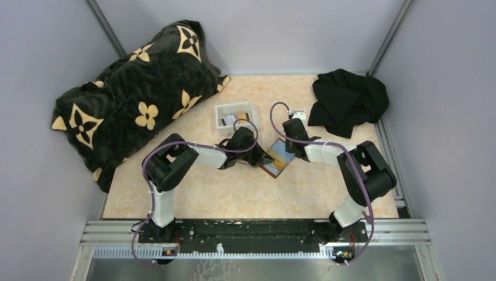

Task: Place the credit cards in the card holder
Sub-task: Insert the credit card into the card holder.

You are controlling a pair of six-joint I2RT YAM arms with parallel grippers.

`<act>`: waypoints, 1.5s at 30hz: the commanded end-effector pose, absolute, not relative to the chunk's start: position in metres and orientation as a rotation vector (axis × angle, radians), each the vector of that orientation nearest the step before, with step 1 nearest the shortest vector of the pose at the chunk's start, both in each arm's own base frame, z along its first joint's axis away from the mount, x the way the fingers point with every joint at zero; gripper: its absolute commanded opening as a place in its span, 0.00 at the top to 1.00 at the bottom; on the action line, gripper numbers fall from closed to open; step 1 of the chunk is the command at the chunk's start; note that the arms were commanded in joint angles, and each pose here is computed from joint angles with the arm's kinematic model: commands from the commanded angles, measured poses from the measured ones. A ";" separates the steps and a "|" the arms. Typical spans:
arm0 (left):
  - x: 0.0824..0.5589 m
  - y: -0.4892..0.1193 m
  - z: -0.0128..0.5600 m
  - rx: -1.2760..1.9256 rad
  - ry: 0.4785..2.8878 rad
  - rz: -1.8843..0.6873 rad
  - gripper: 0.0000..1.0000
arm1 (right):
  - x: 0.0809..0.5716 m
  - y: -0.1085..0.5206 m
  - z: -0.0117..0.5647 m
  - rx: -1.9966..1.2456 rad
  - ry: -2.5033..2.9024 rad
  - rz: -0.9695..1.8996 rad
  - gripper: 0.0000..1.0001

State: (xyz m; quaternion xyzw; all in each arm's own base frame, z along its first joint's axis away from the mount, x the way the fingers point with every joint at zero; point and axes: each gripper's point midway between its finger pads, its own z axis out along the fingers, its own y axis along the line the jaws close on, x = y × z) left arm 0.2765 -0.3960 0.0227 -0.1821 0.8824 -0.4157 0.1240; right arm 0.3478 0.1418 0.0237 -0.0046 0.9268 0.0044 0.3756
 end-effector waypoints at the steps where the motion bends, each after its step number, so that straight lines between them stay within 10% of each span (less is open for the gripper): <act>1: 0.226 -0.347 -0.052 -0.694 2.866 -0.930 1.00 | 0.325 0.148 -0.009 -0.060 2.510 0.045 1.00; 45: 0.280 -0.375 -0.026 -0.644 2.544 -1.267 1.00 | 0.321 0.149 -0.023 -0.069 2.554 0.044 1.00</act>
